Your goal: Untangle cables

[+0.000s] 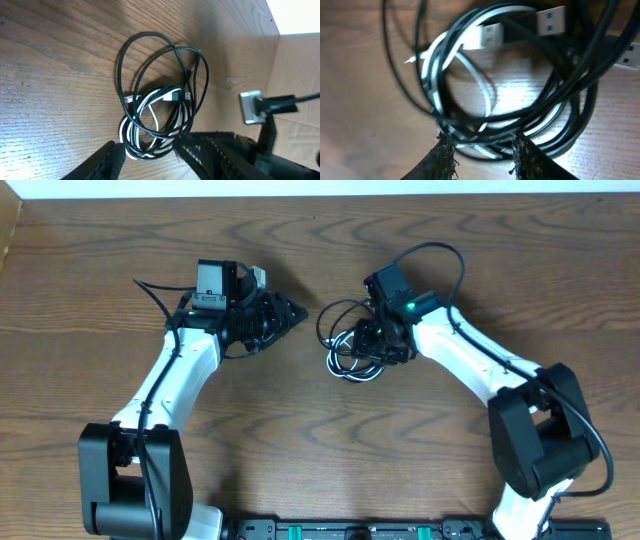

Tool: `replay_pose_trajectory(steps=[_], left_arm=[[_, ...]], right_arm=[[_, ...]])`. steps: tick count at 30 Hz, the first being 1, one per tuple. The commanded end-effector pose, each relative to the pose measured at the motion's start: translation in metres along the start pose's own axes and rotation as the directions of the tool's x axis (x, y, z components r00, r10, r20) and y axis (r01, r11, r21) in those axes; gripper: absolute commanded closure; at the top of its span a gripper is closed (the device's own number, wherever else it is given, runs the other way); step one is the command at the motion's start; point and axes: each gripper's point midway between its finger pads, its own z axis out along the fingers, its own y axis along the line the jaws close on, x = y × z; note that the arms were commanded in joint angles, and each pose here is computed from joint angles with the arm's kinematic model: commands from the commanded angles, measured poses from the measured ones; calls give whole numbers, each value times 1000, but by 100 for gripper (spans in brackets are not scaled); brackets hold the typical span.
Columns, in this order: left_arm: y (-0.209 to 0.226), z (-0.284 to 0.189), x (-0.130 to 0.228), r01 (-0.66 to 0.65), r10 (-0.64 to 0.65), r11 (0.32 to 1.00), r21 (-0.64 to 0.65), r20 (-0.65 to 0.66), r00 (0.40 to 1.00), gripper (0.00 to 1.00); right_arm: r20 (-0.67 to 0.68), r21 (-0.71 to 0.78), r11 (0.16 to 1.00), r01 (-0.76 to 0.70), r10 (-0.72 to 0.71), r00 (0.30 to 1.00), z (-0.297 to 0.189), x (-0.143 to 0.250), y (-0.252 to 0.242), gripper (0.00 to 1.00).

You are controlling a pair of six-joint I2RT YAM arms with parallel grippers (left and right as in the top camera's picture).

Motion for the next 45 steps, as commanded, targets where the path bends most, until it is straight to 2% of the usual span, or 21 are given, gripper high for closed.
replay_pose_trajectory(steps=[1,2,7,9,11,15,18,21,22,24,25,35,41,45], left_arm=[[-1,-2,-1,-21,22,1000,-7,10,1000,44],[-1,-2,-1,-21,21,1000,-7,10,1000,45],[0,-2,-1,-22,22,1000,-7,10,1000,44],[-1,-2,-1,-22,22,1000,-7,10,1000,44],[-1,-2,-1,-39,39,999,-7,10,999,44],[0,-2,-1,-55,55,998,-9,7,998,44],[-1,-2,-2,-65,65,998,-6,13,998,44],[-1,-2,-2,-65,65,998,-6,12,998,44],[-1,-2,-2,-65,65,998,-6,12,998,44],[-1,-2,-2,-65,65,998,-6,12,998,44],[-1,-2,-2,-65,65,998,-6,13,998,44],[-1,-2,-2,-65,65,998,-6,12,998,44],[1,-2,0,-57,57,998,-11,3,998,44],[3,-2,3,-47,47,999,-19,-8,999,44]], right_arm=[[48,60,994,-87,85,995,3,-10,-14,68],[54,66,994,-87,83,995,3,-11,-15,69],[101,76,993,-88,80,992,1,-21,-18,94],[106,67,994,-90,83,991,0,-24,-17,99],[102,57,995,-83,77,992,-1,-25,-16,99],[99,-8,997,72,-71,993,-20,-28,0,99],[174,-79,969,234,-217,961,-57,-35,19,99],[239,-98,968,233,-204,949,-87,-43,21,99],[258,-106,972,209,-176,950,-97,-46,18,90],[262,-103,973,205,-172,950,-98,-48,16,61],[258,-92,976,199,-170,951,-94,-48,13,58],[253,-47,965,258,-239,937,-22,-64,22,60],[350,145,972,184,-224,909,12,-96,-9,61],[433,312,945,93,-229,872,2,-119,-43,62]])
